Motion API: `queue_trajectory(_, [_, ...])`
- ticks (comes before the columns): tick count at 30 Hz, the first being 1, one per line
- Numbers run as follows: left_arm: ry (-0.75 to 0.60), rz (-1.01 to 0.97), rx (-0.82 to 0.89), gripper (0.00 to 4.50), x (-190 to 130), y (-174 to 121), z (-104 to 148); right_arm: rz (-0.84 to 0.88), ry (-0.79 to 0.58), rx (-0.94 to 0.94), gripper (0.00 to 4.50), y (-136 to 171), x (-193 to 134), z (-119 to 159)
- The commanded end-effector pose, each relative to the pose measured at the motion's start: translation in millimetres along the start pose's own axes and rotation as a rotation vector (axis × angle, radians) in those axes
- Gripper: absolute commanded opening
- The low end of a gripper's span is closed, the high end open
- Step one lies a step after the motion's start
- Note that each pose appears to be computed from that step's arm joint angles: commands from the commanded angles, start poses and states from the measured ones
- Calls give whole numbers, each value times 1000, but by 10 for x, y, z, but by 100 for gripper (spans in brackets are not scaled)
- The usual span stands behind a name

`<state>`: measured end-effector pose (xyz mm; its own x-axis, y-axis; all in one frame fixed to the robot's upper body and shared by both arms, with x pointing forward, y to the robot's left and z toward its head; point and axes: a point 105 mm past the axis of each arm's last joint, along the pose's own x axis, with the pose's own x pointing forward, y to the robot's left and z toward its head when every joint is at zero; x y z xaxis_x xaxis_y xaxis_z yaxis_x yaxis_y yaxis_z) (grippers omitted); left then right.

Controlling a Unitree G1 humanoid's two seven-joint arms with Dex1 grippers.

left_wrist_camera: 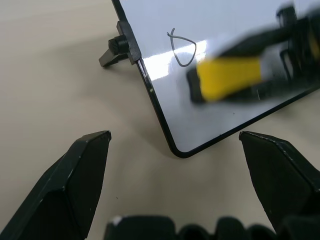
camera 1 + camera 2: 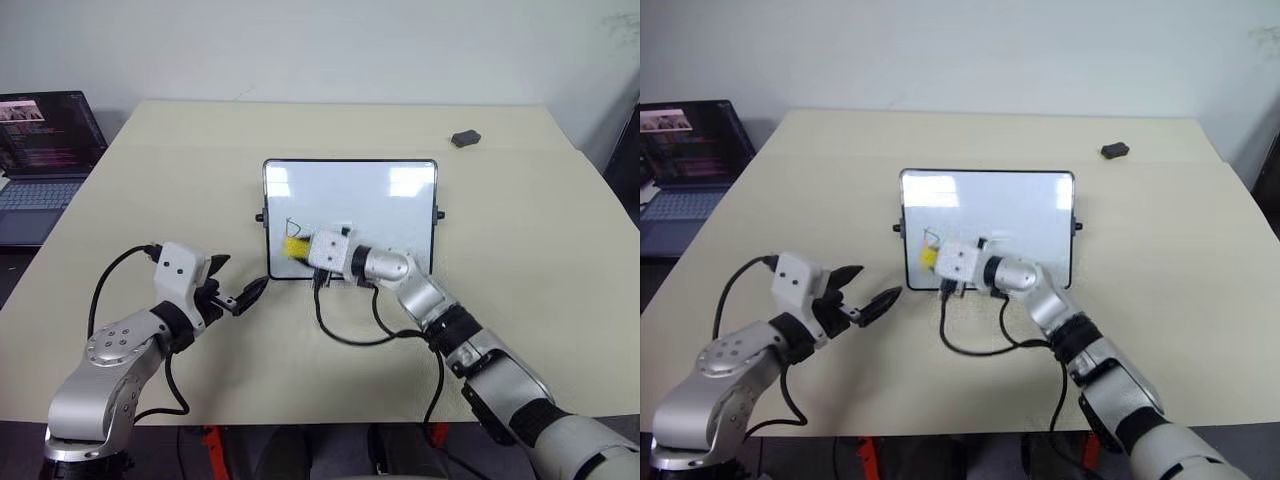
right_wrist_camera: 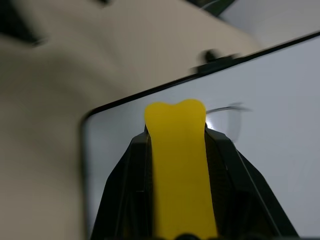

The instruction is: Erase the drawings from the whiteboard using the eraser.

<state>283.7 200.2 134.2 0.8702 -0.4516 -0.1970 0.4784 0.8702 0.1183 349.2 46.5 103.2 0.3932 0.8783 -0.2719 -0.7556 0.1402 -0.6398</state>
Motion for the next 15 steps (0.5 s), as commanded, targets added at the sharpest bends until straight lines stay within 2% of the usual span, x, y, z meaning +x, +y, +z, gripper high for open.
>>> queue_trajectory(1, [-45, -14, 41, 450, 9, -54, 148, -29, -12, -17, 109, -128, -59, 85])
queue_trajectory(4, [-45, -16, 42, 450, 19, -56, 147, -130, -93, -31, 109, -428, -110, 335])
queue_trajectory(9, [-46, -23, 44, 450, 32, -72, 155, -287, -158, -56, 109, -880, -199, 604])
queue_trajectory(15, [-40, -34, 40, 450, 46, -103, 139, -349, -138, -74, 109, -1037, -86, 674])
